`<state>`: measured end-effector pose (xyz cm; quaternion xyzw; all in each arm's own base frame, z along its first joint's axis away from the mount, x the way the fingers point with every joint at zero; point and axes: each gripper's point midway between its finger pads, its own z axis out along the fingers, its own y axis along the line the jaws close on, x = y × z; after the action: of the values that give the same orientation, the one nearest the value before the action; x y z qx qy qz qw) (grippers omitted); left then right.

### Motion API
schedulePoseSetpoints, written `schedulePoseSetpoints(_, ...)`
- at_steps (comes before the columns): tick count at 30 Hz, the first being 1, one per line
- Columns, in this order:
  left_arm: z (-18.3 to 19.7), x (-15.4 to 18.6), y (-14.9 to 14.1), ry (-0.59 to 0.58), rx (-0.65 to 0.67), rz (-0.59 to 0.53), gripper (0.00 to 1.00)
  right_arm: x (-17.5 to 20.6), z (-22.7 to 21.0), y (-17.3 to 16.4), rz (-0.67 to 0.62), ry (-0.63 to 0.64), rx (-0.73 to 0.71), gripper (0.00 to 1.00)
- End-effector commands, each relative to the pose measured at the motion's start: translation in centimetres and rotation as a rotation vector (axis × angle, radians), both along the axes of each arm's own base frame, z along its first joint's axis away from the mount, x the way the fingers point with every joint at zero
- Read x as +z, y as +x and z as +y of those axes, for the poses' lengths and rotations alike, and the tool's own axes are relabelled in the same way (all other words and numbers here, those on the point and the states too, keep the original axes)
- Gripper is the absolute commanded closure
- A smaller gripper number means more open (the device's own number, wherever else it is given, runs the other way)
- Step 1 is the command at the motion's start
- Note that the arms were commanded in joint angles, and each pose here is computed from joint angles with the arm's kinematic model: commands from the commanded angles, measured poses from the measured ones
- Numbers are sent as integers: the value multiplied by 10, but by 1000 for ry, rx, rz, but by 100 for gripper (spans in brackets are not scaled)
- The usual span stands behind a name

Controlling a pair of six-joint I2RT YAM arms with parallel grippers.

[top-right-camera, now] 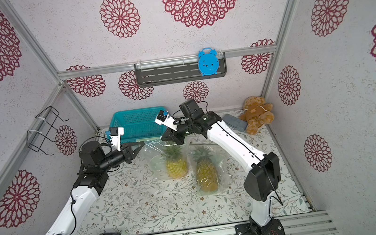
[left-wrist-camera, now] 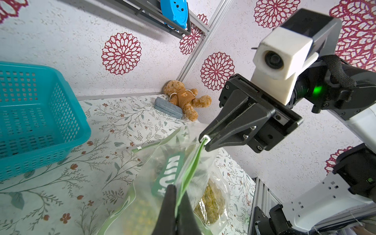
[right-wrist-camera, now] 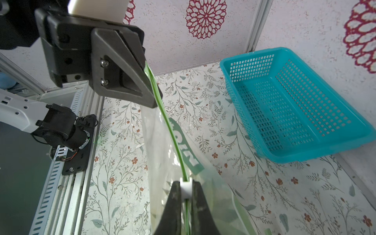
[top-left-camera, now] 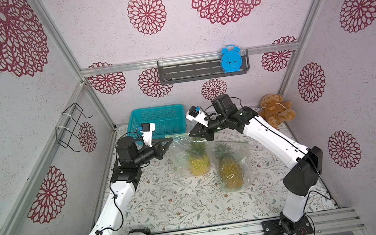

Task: Open the zip-top bag and take out the pineapple
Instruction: Unzip the zipper on the zipper food storage bag.

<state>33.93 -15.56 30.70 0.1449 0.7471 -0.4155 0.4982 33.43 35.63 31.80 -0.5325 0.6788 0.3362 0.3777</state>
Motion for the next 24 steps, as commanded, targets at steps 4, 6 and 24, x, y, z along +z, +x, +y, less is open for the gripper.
schedulePoseSetpoints(4, 32, 15, 13, 10, 158, -68, 100, 10, -56, 22, -69, -53, -182, 98)
schedulePoseSetpoints(6, 33, 15, 13, 13, 163, -66, 100, 8, -62, 23, -70, -59, -199, 98)
schedulePoseSetpoints(24, 41, 12, 10, 26, 188, -60, 100, -8, -115, 27, -66, -126, -348, 97)
